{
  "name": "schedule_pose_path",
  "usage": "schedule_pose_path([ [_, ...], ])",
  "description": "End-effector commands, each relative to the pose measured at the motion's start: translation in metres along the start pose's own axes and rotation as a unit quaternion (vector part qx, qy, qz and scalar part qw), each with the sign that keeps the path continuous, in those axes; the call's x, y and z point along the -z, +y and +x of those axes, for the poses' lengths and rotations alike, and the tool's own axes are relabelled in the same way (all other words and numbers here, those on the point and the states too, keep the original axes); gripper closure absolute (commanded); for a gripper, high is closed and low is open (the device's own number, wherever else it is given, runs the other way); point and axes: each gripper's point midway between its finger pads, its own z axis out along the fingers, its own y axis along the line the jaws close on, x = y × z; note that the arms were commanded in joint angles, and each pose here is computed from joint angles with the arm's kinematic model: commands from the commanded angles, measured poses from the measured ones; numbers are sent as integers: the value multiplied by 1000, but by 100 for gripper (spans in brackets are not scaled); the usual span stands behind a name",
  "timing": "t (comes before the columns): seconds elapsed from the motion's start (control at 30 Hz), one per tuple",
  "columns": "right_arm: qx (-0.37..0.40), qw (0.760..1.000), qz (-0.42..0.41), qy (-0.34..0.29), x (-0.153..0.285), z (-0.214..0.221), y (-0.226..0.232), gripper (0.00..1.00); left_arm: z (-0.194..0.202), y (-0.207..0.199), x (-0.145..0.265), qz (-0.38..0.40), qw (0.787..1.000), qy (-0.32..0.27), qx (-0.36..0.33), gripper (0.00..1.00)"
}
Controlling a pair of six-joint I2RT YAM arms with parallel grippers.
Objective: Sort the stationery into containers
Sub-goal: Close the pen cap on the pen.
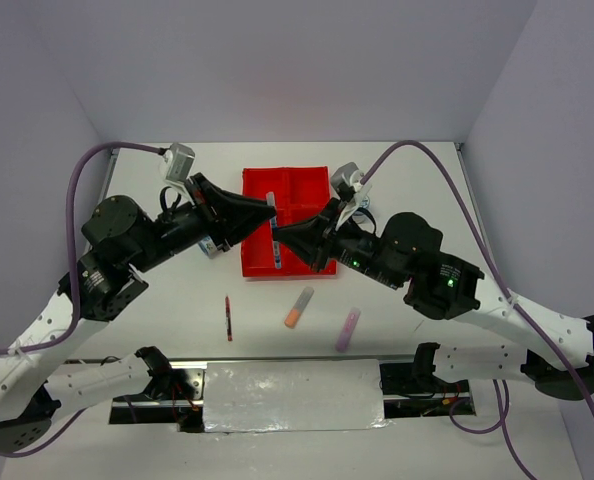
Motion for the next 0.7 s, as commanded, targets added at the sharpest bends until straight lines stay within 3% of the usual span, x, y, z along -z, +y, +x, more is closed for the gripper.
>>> schedule_pose_path([
  [0.0, -7, 997, -27, -75, 0, -43, 13, 100, 6, -3, 4, 2, 1000, 21, -11, 73],
  [0.33, -7, 997, -23, -69, -4, -40, 12, 100, 7, 0, 12, -8, 1000, 19, -14, 63],
  [0.5, -9, 997, -23, -68, -4, -39, 12, 100, 7, -2, 10, -2, 1000, 19, -14, 50],
  [0.67, -10, 997, -25, -66, -3, -39, 13, 100, 7, -3, 9, 1, 1000, 17, -12, 53],
])
